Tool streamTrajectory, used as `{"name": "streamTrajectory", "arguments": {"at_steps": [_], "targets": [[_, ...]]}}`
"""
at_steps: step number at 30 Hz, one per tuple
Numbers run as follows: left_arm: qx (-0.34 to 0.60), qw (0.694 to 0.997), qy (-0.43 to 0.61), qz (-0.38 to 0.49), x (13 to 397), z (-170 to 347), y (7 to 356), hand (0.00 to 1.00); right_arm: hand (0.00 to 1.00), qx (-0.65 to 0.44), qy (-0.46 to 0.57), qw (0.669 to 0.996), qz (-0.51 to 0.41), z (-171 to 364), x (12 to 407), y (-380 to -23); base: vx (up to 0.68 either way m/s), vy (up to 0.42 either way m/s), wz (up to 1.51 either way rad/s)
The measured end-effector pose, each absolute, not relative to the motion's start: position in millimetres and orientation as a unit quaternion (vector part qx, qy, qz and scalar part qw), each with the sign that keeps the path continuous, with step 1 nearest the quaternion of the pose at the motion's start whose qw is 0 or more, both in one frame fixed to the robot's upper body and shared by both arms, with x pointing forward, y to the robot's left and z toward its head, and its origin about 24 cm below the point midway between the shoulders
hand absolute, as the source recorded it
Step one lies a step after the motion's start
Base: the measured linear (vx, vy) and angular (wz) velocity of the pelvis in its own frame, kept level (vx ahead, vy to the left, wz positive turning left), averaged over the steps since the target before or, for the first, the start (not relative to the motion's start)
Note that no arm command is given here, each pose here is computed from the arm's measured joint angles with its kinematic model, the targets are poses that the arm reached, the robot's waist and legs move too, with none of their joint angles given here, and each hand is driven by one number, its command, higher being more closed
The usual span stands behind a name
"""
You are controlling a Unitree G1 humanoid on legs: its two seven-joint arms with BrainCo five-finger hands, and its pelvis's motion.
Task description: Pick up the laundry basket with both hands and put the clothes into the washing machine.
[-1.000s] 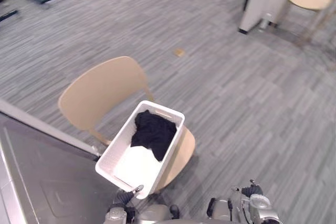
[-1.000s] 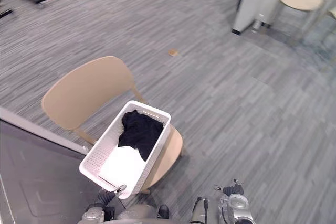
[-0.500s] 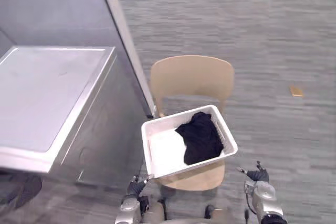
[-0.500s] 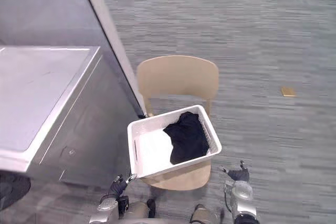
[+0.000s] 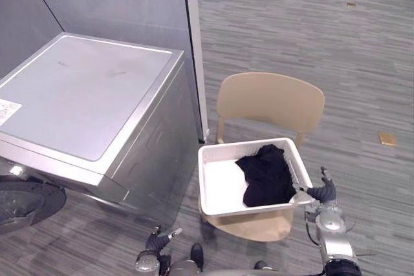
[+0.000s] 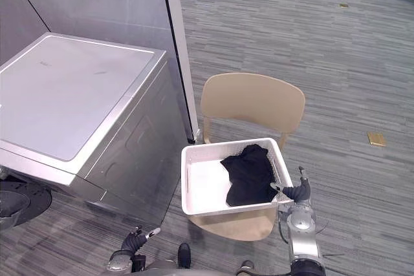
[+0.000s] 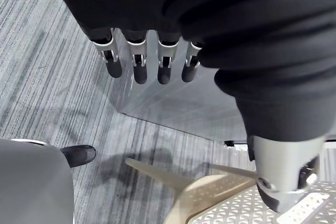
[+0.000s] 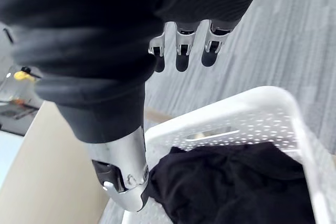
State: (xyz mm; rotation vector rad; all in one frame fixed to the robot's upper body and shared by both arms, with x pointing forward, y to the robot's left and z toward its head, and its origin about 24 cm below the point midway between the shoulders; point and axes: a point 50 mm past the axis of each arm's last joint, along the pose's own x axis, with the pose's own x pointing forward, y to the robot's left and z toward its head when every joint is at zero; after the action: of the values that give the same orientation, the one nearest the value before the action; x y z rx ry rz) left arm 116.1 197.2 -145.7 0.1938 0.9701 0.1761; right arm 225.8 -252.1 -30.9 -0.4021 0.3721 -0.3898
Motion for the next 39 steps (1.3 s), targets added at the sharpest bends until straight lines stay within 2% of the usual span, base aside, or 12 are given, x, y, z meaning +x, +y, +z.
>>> {"name": "streamTrajectory", "arguments": {"at_steps": [4,8,11,19,25,26,33,37,39], "targets": [[0.103,0.872,0.47,0.094,108.3,-145.9,208.5,0.0,0.0,-0.256,0.154,0.947,-0.115,-16.2,250.4,-242.9,0.01,0.004,-0.01],[0.108,0.868,0.473,0.108,103.7,-145.8,219.5,0.0,0.0,-0.318,0.134,0.938,-0.033,-3.1,285.4,-227.4,0.0,0.003,0.09],[0.103,0.872,0.462,0.124,111.3,-142.5,225.5,0.0,0.0,-0.35,0.129,0.928,-0.008,6.8,308.4,-225.4,-0.06,0.002,0.35],[0.065,0.878,0.44,0.178,124.0,-137.5,231.1,0.0,0.0,-0.369,0.16,0.911,-0.095,33.6,344.5,-254.6,-0.08,-0.005,0.24],[-0.002,0.893,0.389,0.224,164.8,-124.9,220.9,0.0,0.0,-0.395,0.101,0.897,-0.171,82.5,372.2,-254.7,-0.08,-0.052,0.02],[-0.01,0.897,0.379,0.228,173.7,-121.3,218.5,0.0,1.0,-0.4,0.084,0.895,-0.179,93.3,376.9,-252.5,-0.06,-0.034,-0.01],[-0.047,0.912,0.337,0.228,203.5,-107.9,204.7,0.0,1.0,-0.427,0.015,0.886,-0.179,132.2,393.1,-233.4,-0.03,-0.045,-0.03],[-0.059,0.915,0.326,0.229,207.7,-104.5,202.2,0.0,1.0,-0.383,0.005,0.909,-0.162,131.8,393.9,-221.4,0.03,-0.033,-0.05],[-0.061,0.917,0.323,0.228,208.9,-103.4,201.7,0.0,1.0,-0.33,0.005,0.935,-0.134,127.6,393.8,-206.9,0.04,-0.053,-0.08]]}}
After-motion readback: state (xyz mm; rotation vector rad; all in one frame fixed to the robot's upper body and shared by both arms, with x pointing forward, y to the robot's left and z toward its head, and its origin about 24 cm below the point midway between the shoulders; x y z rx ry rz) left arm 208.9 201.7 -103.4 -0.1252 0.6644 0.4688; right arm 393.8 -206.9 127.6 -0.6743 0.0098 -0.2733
